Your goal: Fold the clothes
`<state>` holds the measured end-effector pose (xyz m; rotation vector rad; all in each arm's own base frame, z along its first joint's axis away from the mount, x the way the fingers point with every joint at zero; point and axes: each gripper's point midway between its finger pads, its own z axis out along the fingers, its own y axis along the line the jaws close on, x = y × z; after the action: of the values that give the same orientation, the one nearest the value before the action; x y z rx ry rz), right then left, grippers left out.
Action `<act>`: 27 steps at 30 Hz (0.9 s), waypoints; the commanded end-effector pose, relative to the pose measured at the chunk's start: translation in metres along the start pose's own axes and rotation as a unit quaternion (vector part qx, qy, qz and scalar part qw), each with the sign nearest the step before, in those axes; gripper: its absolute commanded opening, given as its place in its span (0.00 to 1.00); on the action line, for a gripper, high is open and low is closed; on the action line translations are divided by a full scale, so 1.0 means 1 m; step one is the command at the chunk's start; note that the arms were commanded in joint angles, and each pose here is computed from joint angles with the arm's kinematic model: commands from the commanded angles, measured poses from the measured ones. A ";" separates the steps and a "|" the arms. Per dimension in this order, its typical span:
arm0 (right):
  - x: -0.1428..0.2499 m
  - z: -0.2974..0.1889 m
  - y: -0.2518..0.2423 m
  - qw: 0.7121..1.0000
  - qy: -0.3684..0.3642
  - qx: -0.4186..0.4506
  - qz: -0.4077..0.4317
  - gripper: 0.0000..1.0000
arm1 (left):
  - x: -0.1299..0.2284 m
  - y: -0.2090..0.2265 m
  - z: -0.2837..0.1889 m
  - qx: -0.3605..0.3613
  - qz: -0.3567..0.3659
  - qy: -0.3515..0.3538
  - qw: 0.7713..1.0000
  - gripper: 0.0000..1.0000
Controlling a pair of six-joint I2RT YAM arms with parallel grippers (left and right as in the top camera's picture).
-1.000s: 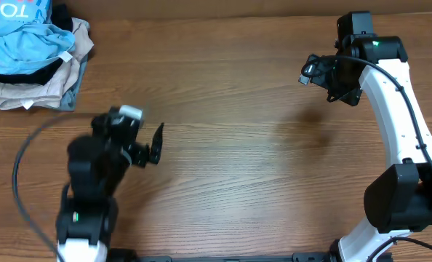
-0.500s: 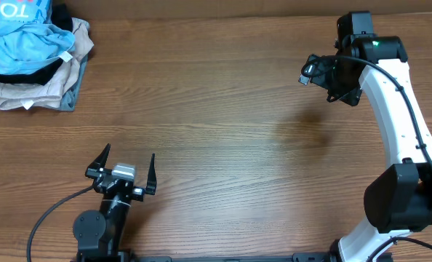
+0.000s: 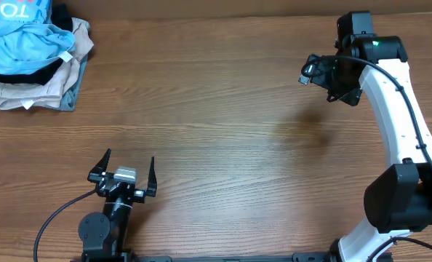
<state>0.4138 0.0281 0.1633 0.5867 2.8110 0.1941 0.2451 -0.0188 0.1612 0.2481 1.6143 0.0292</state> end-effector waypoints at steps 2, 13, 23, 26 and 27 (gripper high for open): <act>-0.003 -0.006 0.002 1.000 -0.011 -0.003 -0.003 1.00 | 0.001 0.002 0.000 -0.005 -0.003 -0.002 1.000 1.00; -0.003 -0.006 0.002 1.000 -0.011 -0.002 -0.003 1.00 | 0.001 0.002 0.000 -0.005 -0.003 -0.002 1.000 1.00; -0.003 -0.006 0.002 1.000 -0.011 -0.002 -0.003 1.00 | 0.000 0.002 0.000 -0.006 -0.003 -0.003 1.000 1.00; -0.003 -0.006 0.002 1.000 -0.011 -0.002 -0.003 1.00 | 0.000 0.002 0.000 -0.006 -0.003 -0.003 1.000 1.00; -0.003 -0.008 0.004 1.000 -0.013 -0.004 -0.006 1.00 | 0.000 0.002 0.000 -0.006 -0.003 -0.003 1.000 1.00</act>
<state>0.4139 0.0280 0.1633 0.5871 2.8105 0.1947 0.2451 -0.0188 0.1612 0.2481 1.6143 0.0292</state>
